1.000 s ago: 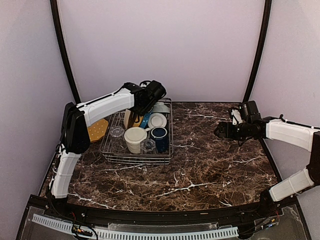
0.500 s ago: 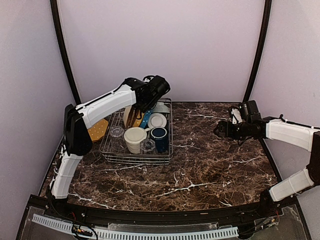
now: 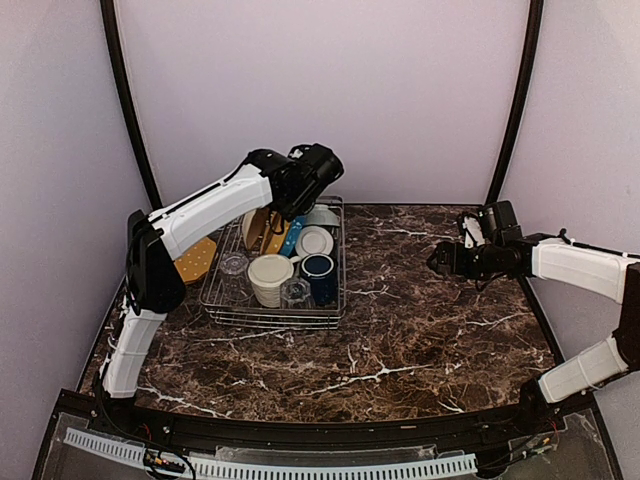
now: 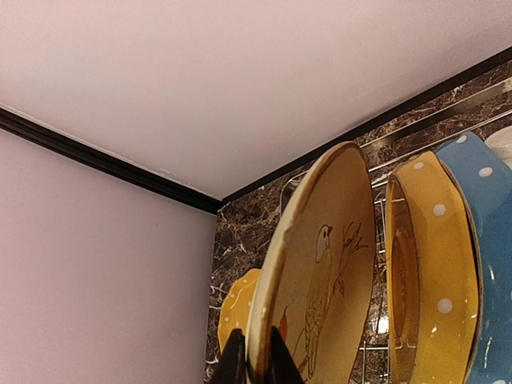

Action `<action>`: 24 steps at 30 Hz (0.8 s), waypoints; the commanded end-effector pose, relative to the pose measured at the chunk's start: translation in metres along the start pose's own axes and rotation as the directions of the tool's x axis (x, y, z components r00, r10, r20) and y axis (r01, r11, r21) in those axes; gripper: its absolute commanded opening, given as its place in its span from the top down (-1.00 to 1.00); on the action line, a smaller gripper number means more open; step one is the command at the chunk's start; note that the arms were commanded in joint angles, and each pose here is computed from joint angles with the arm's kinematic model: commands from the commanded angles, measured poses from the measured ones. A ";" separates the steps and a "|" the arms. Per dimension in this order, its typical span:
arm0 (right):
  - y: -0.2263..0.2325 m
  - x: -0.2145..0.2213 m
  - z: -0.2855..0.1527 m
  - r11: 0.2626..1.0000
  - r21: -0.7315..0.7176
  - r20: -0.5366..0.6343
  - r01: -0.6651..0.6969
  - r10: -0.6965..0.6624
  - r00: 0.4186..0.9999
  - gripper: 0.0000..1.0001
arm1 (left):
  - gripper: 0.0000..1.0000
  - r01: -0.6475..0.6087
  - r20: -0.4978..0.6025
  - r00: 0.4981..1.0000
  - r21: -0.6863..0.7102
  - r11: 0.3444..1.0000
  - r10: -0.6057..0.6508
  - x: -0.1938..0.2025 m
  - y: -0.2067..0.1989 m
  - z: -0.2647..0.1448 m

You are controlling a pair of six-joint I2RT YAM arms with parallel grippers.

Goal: Unload the mixed dishes from the dish rack
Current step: Grab the plate from the dish rack.

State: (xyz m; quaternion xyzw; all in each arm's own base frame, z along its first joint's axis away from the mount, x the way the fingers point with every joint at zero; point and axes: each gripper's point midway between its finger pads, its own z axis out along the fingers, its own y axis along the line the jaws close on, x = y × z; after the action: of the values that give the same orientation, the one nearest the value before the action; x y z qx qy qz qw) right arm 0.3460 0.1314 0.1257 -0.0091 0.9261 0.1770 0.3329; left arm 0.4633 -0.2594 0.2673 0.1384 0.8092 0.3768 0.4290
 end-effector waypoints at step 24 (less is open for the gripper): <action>0.002 -0.002 0.002 1.000 0.001 -0.003 -0.007 0.007 1.000 -0.97 | 0.99 0.523 -0.107 0.843 0.391 0.758 -0.527 -0.016 0.101 0.001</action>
State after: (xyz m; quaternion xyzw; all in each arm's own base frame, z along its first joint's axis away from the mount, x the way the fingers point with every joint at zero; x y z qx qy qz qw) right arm 0.3457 0.1313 0.1253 -0.0040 0.9265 0.1784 0.3312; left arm 0.4697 -0.2137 0.2979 0.0621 0.8818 0.1837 0.4300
